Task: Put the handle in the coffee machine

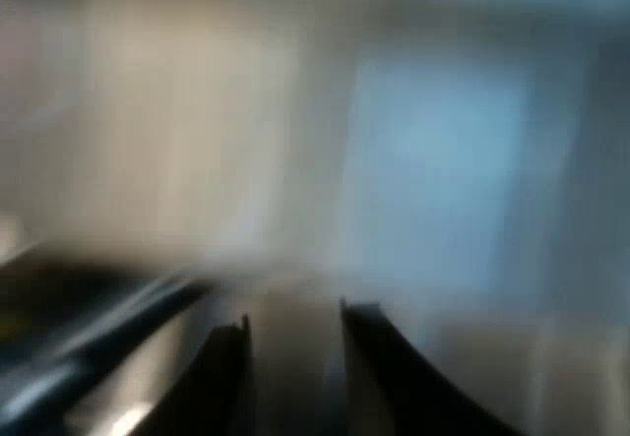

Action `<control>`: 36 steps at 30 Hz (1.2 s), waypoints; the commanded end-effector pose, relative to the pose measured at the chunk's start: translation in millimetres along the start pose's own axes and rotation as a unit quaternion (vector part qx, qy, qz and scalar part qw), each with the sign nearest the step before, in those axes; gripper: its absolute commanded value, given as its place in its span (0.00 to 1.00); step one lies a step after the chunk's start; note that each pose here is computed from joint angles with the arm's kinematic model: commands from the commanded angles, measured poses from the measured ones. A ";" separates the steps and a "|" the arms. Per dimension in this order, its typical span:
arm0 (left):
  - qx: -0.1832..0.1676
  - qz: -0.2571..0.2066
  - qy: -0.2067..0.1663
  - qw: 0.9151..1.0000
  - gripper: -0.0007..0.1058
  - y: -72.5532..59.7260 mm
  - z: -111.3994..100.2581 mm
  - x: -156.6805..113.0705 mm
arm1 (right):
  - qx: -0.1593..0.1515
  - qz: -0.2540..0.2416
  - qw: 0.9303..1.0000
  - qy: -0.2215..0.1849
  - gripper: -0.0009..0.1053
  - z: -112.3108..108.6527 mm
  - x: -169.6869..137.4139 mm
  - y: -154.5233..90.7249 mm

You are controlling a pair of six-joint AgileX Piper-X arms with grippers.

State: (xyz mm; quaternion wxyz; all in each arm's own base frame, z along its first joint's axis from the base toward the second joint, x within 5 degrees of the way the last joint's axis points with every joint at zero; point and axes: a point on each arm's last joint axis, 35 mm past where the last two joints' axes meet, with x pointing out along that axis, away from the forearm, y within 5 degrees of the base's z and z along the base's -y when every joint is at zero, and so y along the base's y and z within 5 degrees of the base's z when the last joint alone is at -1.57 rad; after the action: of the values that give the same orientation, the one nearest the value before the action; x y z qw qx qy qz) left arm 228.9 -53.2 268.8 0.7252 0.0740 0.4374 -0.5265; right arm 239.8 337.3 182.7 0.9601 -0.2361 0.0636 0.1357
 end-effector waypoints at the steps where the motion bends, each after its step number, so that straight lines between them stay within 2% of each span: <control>1: -0.024 -0.063 -0.048 0.997 0.01 -17.0 -2.0 2.7 | 0.024 0.069 0.997 -0.025 0.27 20.1 -2.7 1.1; 6: -0.029 -0.061 -0.050 0.996 0.01 -22.2 -10.5 4.4 | 0.017 0.087 0.996 -0.017 0.27 18.5 -9.6 2.0; 9: -0.023 -0.056 -0.054 0.997 0.01 -27.2 -13.2 2.1 | 0.036 0.089 0.995 -0.006 0.27 11.4 -17.9 -4.7; 10: -0.023 -0.055 -0.053 0.997 0.01 -27.8 -14.2 2.2 | 0.054 0.089 0.995 -0.002 0.27 8.8 -22.8 -9.0; 12: -0.019 -0.053 -0.053 0.997 0.01 -29.4 -15.2 2.2 | 0.061 0.084 0.995 0.001 0.27 5.9 -30.4 -15.3; 13: 0.000 -0.051 -0.058 0.997 0.01 -34.2 -15.3 2.5 | 0.054 0.078 0.995 0.010 0.27 3.4 -35.0 -20.4; 16: 0.025 -0.051 -0.064 0.996 0.01 -39.8 -8.9 4.9 | 0.031 0.085 0.995 0.036 0.27 -6.2 -45.5 -28.4; 19: 0.036 -0.022 -0.073 0.996 0.01 -36.1 -1.5 6.5 | 0.018 0.091 0.994 0.054 0.27 -14.3 -61.1 -36.5; 23: 0.034 -0.020 -0.086 0.995 0.01 -34.7 1.8 6.0 | 0.001 0.103 0.992 0.069 0.27 -22.7 -83.2 -48.1; 26: 0.034 -0.028 -0.089 0.995 0.01 -35.5 1.9 6.2 | -0.005 0.113 0.991 0.067 0.27 -22.3 -95.2 -51.6; 27: 0.034 -0.029 -0.090 0.995 0.01 -35.6 2.0 6.2 | -0.009 0.129 0.990 0.059 0.27 -20.7 -113.2 -55.3; 29: 0.035 -0.036 -0.092 0.994 0.01 -36.4 2.4 6.5 | -0.012 0.141 0.989 0.051 0.27 -16.2 -124.8 -57.2; 31: 0.053 -0.056 -0.083 0.994 0.01 -45.0 6.2 13.9 | -0.016 0.159 0.987 0.032 0.27 -4.9 -147.0 -58.7; 34: 0.073 -0.063 -0.067 0.993 0.01 -53.6 9.9 21.9 | -0.011 0.142 0.990 0.009 0.27 7.3 -168.1 -65.1; 36: 0.082 -0.046 -0.056 0.994 0.01 -56.2 12.7 26.1 | -0.009 0.141 0.990 0.004 0.27 9.5 -172.0 -66.6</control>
State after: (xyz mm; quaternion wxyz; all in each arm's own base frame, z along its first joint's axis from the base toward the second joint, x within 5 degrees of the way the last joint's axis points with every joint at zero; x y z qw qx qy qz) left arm 196.2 -88.4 265.3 0.7298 0.0962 0.3935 -0.5508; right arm 92.3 245.9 254.1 0.9278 -0.2302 0.0943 0.2778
